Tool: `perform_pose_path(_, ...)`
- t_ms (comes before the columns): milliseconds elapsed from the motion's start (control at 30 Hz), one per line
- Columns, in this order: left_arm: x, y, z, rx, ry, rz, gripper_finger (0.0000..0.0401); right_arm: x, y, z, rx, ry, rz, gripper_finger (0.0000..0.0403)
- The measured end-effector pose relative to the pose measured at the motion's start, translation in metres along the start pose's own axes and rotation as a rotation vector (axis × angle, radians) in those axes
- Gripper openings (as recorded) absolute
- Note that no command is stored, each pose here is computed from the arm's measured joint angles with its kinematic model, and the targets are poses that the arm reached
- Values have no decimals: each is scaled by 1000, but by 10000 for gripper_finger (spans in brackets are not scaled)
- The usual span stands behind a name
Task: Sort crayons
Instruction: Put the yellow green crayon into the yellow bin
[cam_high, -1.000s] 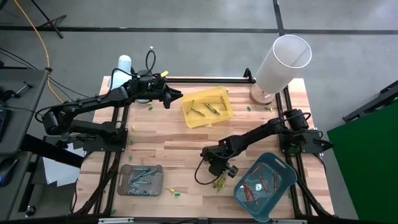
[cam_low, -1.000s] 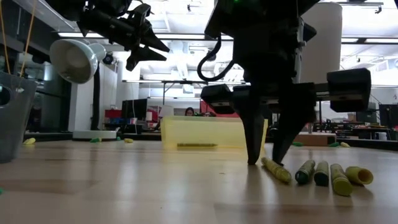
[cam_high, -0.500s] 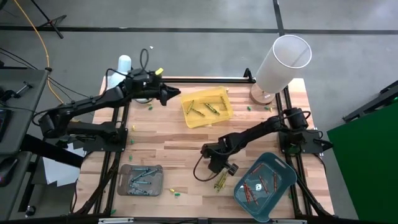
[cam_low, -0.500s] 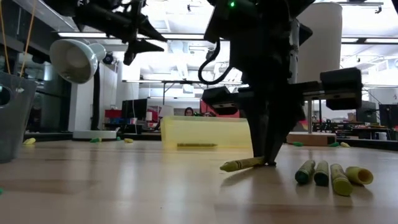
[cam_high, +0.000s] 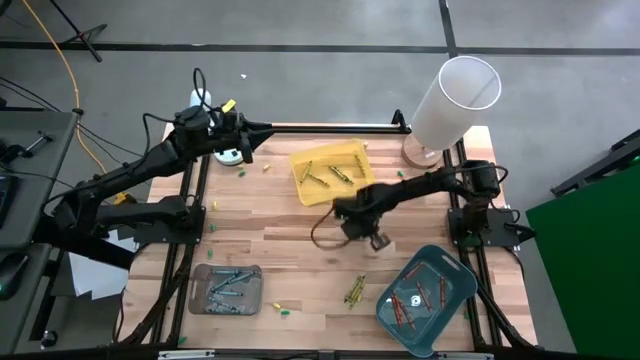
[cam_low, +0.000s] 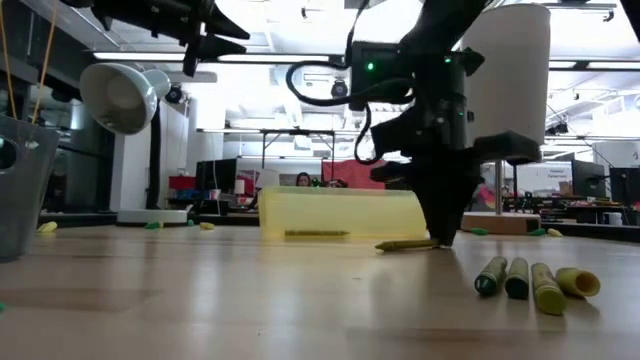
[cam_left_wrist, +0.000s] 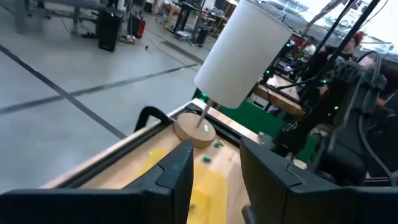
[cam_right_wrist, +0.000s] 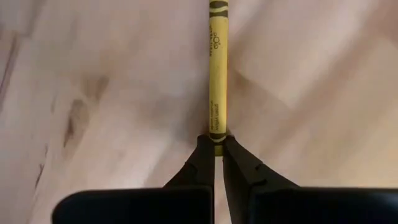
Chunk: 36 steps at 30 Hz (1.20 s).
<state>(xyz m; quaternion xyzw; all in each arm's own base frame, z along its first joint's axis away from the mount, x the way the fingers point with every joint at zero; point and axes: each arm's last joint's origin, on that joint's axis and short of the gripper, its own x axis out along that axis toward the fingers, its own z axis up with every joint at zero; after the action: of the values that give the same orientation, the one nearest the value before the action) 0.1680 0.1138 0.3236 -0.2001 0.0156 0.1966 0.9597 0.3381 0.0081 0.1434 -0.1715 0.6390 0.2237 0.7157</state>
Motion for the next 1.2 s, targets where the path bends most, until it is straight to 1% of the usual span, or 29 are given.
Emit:
perform_pose_path(133, 1, 0, 0, 26, 1, 4, 121, -14, -13, -19, 128, 28, 26, 1)
perform_pose_path(200, 2, 1, -1, 36, 5, 6, 121, -23, -19, -26, 168, -6, 52, 0)
perform_pose_path(267, 3, 1, -2, 42, 14, 9, 121, -32, -21, -34, 221, -48, 54, 0)
perform_pose_path(367, 3, 2, -3, 45, 24, 13, 121, -40, -19, -52, 316, -118, 53, 0)
perform_pose_path(500, 3, 2, -3, 58, 25, 13, 121, -48, -5, -79, 461, -215, 18, 0)
perform_pose_path(567, 3, 2, -3, 78, 24, 14, 121, -52, 3, -89, 528, -289, 9, 0)
perform_pose_path(667, 4, 2, -3, 98, 18, 20, 121, -61, 12, -95, 624, -438, -17, 0)
perform_pose_path(767, 8, 2, -3, 103, 2, 30, 121, -75, 14, -93, 708, -632, -56, 0)
perform_pose_path(833, 15, 1, -4, 112, 0, 24, 121, -88, 10, -87, 744, -779, -114, 0)
perform_pose_path(933, 26, -3, -8, 163, -2, -15, 121, -112, 0, -77, 740, -983, -232, 0)
perform_pose_path(1033, 40, -11, -16, 206, 7, -84, 121, -138, -11, -70, 728, -1161, -358, 0)
perform_pose_path(1100, 46, -20, -18, 231, -11, -140, 122, -152, -16, -69, 734, -1222, -416, 0)
perform_pose_path(1200, 52, -32, -22, 268, -45, -205, 126, -168, -22, -69, 720, -1262, -466, 0)
